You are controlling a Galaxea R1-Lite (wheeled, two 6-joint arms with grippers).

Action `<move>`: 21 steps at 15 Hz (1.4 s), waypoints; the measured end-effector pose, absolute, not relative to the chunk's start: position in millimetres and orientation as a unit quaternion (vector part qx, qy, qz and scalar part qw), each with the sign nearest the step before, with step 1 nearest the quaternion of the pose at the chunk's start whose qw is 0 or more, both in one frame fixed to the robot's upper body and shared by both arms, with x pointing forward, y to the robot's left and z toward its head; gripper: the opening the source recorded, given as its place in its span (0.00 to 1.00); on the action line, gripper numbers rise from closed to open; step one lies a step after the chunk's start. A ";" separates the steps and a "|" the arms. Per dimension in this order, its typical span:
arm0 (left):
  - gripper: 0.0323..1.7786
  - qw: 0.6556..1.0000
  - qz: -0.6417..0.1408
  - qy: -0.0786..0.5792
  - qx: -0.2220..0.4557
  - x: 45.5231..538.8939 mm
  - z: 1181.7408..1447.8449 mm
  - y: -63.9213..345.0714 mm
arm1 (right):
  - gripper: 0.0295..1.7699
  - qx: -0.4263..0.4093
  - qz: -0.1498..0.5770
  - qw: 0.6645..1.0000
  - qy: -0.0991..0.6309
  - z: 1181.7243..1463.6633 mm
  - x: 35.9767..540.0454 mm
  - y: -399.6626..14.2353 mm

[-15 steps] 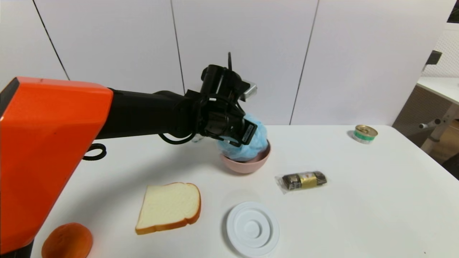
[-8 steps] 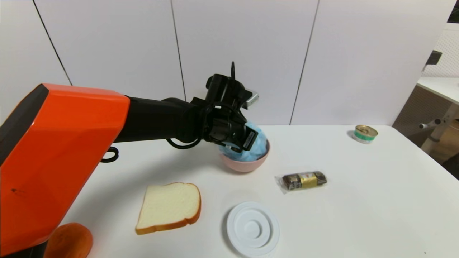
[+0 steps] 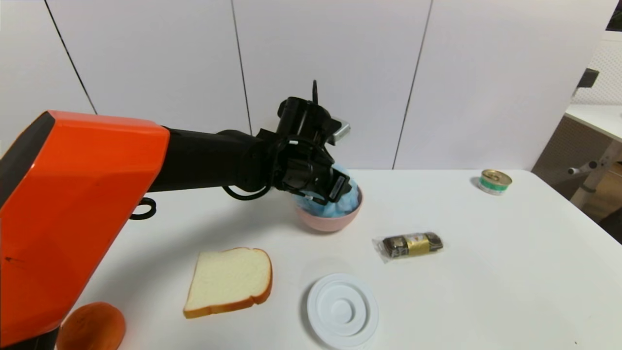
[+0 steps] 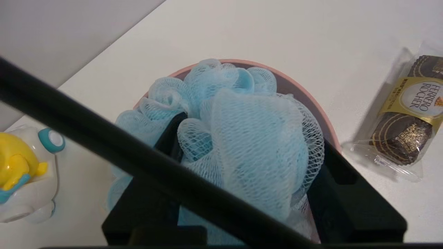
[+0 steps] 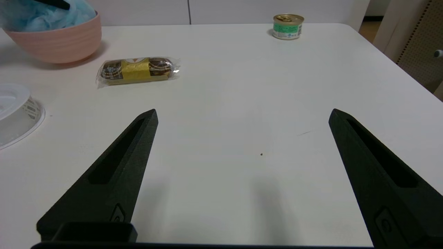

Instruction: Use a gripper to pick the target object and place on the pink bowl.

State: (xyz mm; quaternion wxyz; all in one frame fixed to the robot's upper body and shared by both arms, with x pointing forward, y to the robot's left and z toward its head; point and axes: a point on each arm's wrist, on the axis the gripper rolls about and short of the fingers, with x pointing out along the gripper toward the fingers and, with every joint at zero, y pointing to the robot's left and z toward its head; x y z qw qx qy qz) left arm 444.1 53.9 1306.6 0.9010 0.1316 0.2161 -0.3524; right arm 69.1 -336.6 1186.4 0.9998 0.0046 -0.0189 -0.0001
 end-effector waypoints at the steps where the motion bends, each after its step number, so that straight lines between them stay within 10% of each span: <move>1: 0.63 0.902 -0.353 0.212 0.132 442.7 1310.1 55.0 | 0.97 0.005 0.000 1.000 -0.019 1186.4 69.1 -336.6; 13: 0.89 0.923 -0.314 0.189 0.115 336.6 1429.1 169.7 | 0.97 0.005 -0.001 1.000 -0.019 1186.4 69.1 -336.6; 21: 0.93 0.967 -0.201 0.144 0.054 190.6 1383.2 295.5 | 0.97 0.005 0.000 1.000 -0.019 1186.4 69.1 -336.6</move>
